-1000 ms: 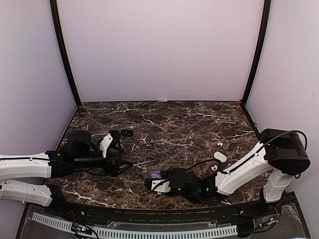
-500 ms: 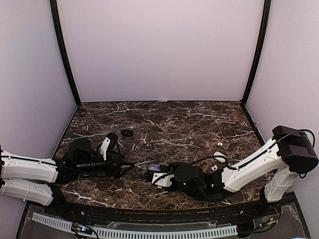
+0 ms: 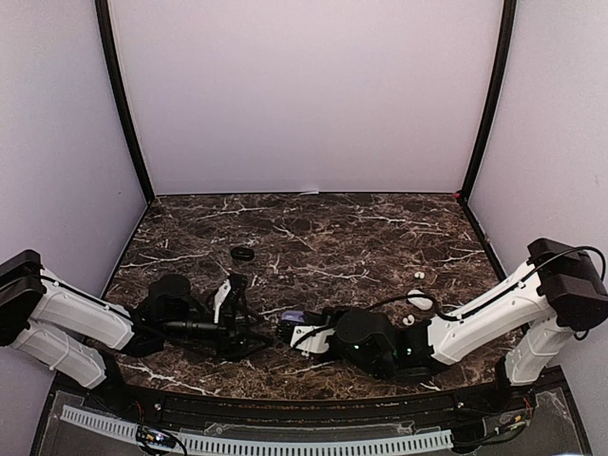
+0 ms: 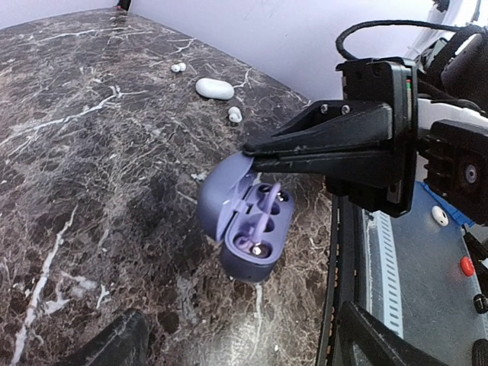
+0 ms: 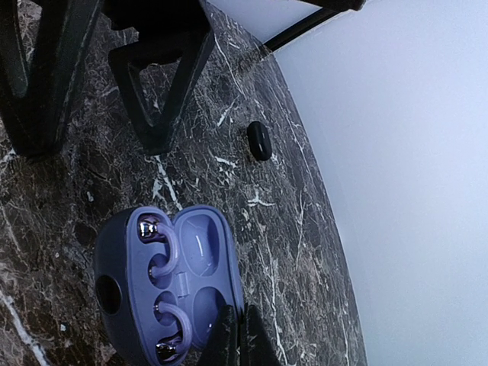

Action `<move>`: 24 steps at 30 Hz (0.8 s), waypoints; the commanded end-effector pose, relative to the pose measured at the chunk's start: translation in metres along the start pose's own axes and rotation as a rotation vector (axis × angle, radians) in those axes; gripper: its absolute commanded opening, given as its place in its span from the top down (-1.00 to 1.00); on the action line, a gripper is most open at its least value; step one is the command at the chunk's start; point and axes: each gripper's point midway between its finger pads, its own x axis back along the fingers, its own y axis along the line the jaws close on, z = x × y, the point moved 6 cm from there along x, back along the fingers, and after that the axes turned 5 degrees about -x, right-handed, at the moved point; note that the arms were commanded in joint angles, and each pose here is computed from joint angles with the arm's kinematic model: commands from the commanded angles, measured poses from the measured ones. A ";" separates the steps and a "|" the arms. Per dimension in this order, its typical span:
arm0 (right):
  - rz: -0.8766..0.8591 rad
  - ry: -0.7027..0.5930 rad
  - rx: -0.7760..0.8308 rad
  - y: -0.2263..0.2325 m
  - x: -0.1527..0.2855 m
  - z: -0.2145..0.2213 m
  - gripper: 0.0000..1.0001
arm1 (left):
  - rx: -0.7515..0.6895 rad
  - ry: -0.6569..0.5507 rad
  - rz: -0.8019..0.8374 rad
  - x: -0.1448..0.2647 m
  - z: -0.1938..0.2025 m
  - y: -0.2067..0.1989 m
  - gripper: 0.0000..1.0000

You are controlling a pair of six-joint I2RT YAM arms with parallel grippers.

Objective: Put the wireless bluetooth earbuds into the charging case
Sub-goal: Pass from the right arm to the left

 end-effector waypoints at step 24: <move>0.047 -0.109 -0.103 -0.036 0.014 -0.032 1.00 | -0.159 -0.172 0.104 0.010 -0.007 -0.016 -0.75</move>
